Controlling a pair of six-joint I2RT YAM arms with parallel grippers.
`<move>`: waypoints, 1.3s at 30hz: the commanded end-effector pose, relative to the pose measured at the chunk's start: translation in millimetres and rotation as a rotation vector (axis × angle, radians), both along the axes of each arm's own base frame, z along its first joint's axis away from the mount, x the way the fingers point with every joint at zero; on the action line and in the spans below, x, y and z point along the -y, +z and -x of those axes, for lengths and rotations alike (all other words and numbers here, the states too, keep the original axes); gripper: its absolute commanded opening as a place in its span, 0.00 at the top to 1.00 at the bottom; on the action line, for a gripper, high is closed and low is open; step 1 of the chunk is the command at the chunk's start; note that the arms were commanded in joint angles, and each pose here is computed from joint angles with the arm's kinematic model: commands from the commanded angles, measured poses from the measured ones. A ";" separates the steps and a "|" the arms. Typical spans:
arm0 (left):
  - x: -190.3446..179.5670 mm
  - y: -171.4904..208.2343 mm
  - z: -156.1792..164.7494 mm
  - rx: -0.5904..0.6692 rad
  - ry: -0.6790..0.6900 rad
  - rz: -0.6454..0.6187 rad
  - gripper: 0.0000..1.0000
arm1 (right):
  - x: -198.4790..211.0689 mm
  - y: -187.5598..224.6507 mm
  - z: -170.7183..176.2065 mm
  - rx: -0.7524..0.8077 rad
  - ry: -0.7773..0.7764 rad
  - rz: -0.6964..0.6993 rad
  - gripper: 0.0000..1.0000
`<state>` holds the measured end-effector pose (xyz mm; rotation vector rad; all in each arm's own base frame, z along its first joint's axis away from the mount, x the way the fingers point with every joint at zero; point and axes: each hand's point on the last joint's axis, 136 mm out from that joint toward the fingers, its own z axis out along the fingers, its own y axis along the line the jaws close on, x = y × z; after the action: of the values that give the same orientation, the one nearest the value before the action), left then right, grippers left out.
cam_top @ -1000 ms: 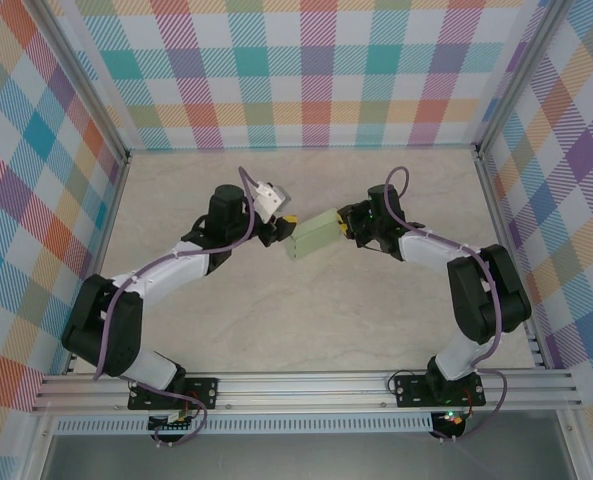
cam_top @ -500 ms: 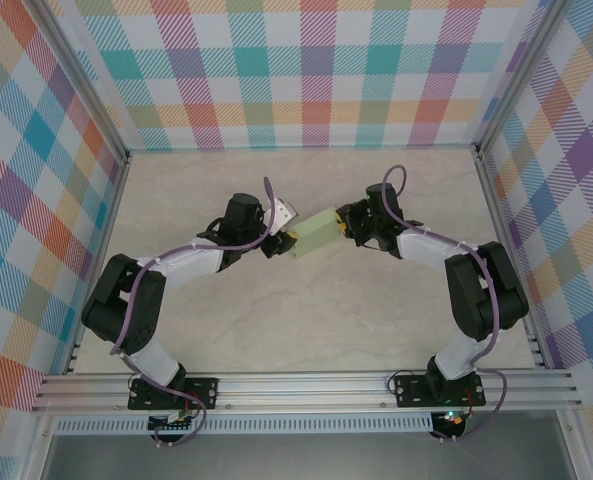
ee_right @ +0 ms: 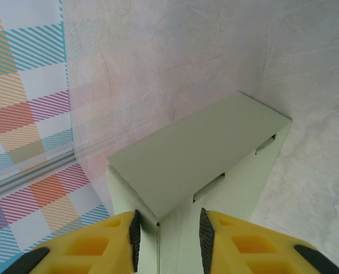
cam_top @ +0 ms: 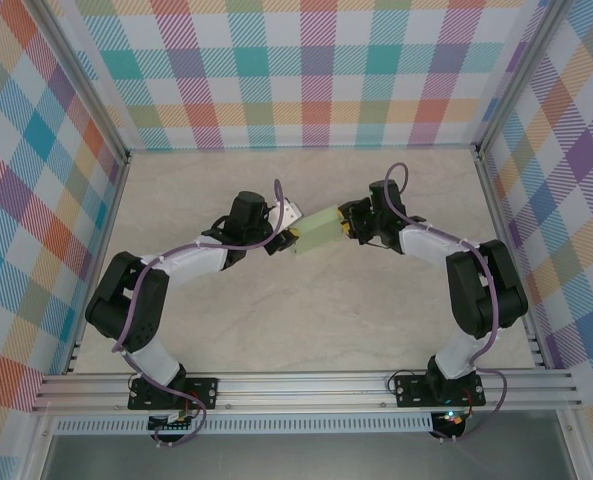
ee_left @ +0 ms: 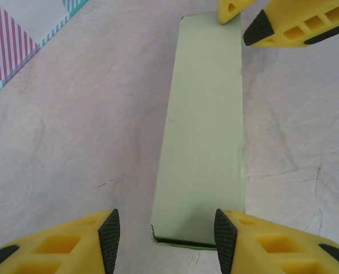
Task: Fold the paper box
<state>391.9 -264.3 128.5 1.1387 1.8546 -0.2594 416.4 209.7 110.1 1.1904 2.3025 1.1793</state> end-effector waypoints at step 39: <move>-10.3 -52.6 15.6 -0.146 -0.014 -0.131 0.50 | -0.8 22.0 -18.8 -0.002 0.059 -0.032 0.61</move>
<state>397.4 -267.1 128.8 1.1462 1.8509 -0.2535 432.5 208.7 138.1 1.1182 2.3278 1.2190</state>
